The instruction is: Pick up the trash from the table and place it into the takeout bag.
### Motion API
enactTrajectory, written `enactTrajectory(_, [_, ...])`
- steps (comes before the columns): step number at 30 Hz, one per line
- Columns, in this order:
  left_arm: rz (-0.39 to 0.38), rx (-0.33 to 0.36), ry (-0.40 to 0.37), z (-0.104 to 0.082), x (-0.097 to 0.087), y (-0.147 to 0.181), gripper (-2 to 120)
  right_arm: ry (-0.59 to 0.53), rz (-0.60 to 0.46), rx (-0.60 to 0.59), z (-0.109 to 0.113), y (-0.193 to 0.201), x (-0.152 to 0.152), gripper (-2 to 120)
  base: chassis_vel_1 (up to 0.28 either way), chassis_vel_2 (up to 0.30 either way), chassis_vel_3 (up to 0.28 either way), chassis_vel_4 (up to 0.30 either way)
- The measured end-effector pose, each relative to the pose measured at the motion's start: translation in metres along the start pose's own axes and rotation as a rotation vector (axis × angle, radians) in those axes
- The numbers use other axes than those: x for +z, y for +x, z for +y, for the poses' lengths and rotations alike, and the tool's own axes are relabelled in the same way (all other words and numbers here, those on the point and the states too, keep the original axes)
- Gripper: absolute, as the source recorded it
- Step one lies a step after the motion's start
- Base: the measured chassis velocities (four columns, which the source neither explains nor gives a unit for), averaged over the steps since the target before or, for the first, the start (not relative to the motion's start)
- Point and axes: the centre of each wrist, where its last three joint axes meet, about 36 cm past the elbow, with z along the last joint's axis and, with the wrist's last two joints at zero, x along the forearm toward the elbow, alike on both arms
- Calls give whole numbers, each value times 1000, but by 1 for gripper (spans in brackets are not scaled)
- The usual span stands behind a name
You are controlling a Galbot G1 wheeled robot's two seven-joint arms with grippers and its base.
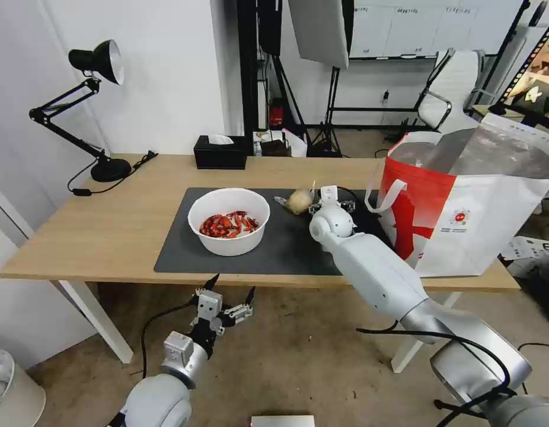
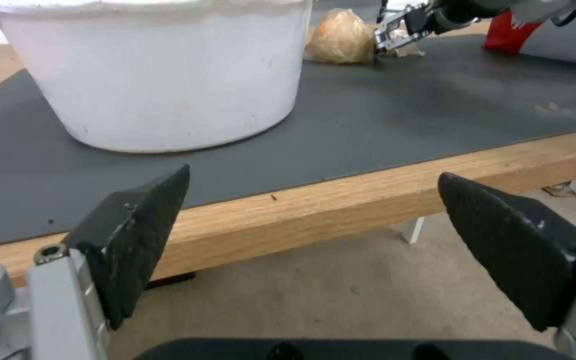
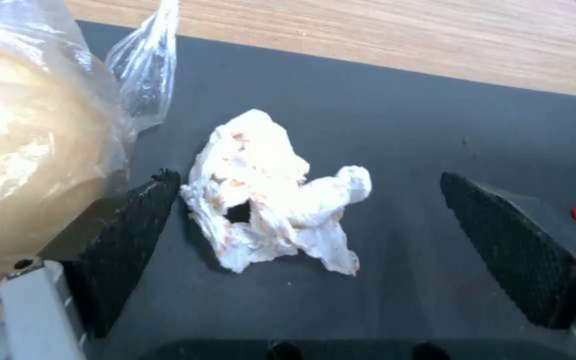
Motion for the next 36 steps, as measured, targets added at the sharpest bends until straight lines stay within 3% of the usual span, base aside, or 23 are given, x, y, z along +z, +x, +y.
enactTrajectory(16, [4,5,4,-2,3,0,100,3,7,-25,-2,-5,1,98,0,0,0,0])
enactTrajectory(19, [3,6,4,-2,3,0,100,0,11,-25,-2,-6,1,91,0,0,0,0])
enactTrajectory(23, [3,7,3,-2,3,-1,100,-10,19,-32,1,-6,3,71,0,0,0,0])
enactTrajectory(31, [3,10,4,-2,4,-1,100,-27,29,-38,4,-4,3,48,0,0,0,0])
enactTrajectory(36, [-3,10,9,-3,5,-1,100,-32,33,-36,5,-2,7,26,0,0,0,0])
